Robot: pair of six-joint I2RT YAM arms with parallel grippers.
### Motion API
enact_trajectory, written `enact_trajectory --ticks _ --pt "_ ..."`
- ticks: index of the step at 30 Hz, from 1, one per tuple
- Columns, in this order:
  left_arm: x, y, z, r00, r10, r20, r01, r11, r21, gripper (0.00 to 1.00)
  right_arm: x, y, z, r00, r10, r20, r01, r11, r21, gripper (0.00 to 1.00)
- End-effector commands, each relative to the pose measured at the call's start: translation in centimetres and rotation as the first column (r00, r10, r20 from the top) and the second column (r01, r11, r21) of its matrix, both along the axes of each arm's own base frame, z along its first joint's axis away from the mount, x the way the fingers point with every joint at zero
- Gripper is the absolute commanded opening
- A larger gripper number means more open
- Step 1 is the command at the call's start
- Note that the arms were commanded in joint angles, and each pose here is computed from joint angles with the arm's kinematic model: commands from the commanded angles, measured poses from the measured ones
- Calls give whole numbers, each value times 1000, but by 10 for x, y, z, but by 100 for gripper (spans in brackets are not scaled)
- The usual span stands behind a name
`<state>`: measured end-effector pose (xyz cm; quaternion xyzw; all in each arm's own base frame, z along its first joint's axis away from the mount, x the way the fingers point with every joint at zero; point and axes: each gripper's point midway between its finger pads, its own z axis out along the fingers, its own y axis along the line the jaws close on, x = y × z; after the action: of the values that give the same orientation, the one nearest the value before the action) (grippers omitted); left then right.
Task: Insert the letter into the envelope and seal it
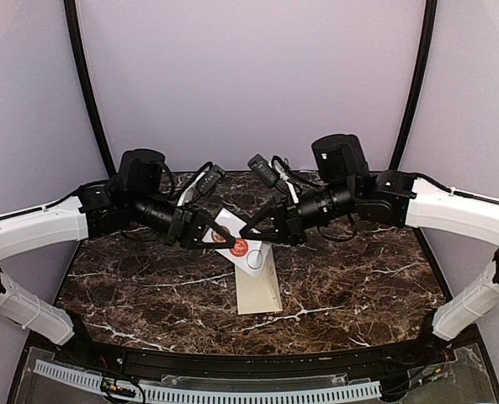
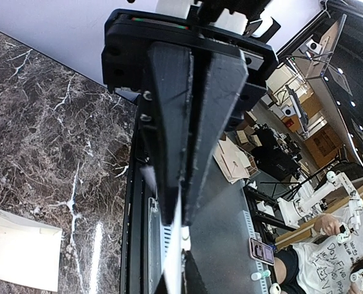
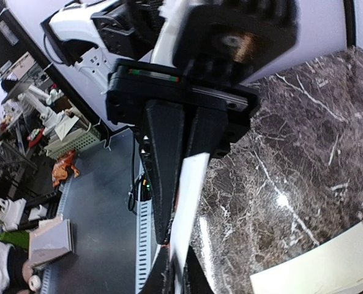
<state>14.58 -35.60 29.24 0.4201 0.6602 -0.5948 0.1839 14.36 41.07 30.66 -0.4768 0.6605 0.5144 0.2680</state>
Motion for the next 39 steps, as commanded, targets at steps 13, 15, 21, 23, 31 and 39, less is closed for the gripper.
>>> enact_trajectory --ticks 13,15,21,23,31,39 --pt "26 15 48 948 307 85 -267 911 -313 73 23 -13 64 976 -218 26 195 915 353 0" --pt "26 15 50 950 305 63 -267 903 -337 70 23 -12 68 976 -218 19 194 905 379 0" --pt "25 6 49 962 271 32 -244 908 -341 55 20 -9 74 982 -189 8 170 899 405 0" --pt "25 5 49 963 266 34 -238 907 -348 49 19 -8 73 984 -177 4 160 900 405 0" --pt "22 5 53 968 249 24 -222 901 -372 33 18 -4 67 986 -163 -13 155 908 390 0" --pt "19 4 50 975 222 18 -200 907 -371 2 17 -4 68 988 -155 -19 150 907 394 0"
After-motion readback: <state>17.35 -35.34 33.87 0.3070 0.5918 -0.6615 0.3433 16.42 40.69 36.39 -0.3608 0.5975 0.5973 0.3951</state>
